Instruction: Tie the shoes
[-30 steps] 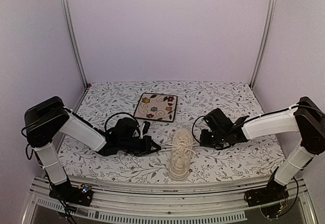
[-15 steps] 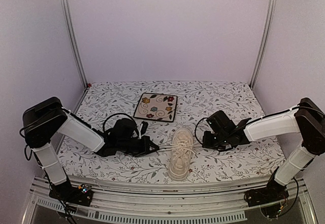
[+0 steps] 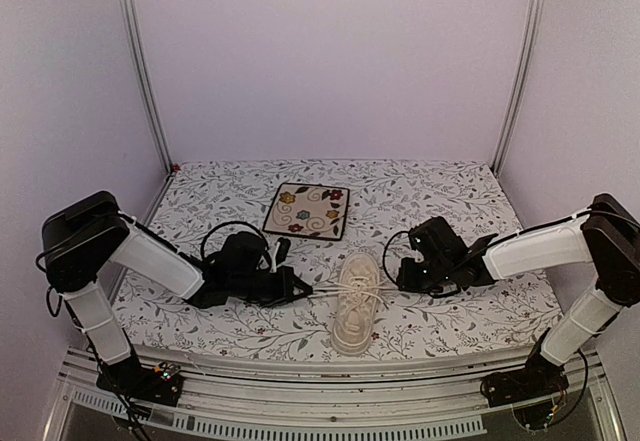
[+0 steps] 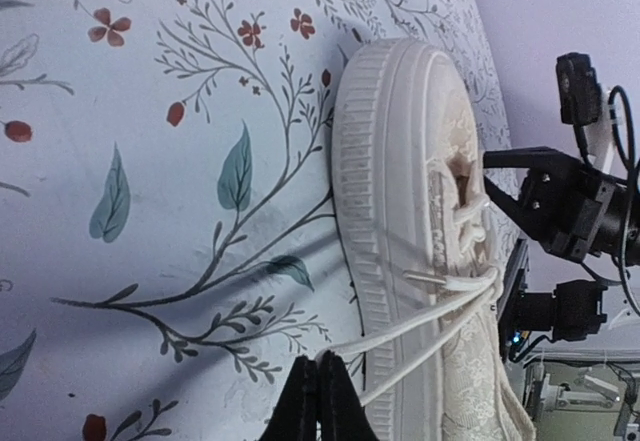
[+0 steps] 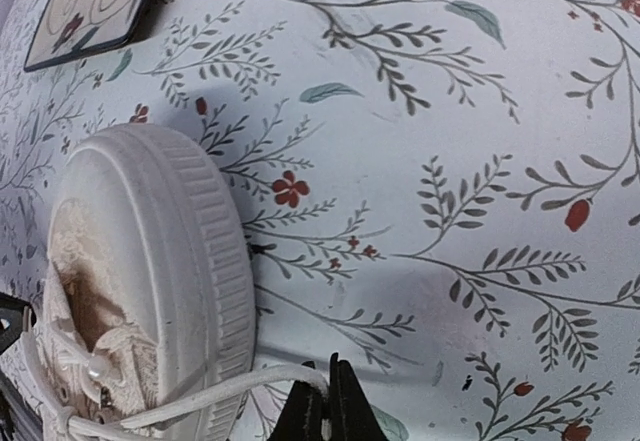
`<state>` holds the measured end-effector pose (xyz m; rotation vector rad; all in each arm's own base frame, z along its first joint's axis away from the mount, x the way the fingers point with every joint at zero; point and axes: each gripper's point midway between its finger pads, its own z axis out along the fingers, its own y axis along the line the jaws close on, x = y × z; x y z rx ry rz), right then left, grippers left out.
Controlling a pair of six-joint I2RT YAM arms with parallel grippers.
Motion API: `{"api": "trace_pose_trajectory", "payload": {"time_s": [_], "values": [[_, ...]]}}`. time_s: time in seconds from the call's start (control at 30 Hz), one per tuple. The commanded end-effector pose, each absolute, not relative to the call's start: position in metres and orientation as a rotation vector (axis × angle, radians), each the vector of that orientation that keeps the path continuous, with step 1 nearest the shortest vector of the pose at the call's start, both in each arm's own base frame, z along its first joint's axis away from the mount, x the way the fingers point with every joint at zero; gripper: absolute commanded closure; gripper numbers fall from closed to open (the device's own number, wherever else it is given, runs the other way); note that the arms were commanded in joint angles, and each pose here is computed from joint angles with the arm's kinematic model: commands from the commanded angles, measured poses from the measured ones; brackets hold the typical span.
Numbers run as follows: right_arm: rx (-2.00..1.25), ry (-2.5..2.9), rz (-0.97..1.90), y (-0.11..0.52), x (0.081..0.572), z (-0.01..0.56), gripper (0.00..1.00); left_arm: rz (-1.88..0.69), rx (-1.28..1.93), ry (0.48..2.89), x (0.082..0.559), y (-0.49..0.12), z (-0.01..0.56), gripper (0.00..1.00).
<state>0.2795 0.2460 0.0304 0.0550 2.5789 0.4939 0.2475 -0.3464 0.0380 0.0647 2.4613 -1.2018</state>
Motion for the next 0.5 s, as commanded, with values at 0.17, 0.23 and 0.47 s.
{"api": "trace_pose_trajectory", "payload": {"time_s": [0.17,0.23,0.47], "values": [[-0.275,2.388,0.775,0.282,0.276,0.096,0.46,-1.182,0.197,2.287,0.263,-0.346,0.092,0.33],[-0.273,2.371,0.759,0.277,0.276,0.104,0.40,-1.114,0.196,2.263,0.268,-0.338,0.101,0.27],[-0.239,2.296,0.717,0.261,0.279,0.130,0.25,-0.982,0.256,2.221,0.276,-0.324,0.119,0.19]]}}
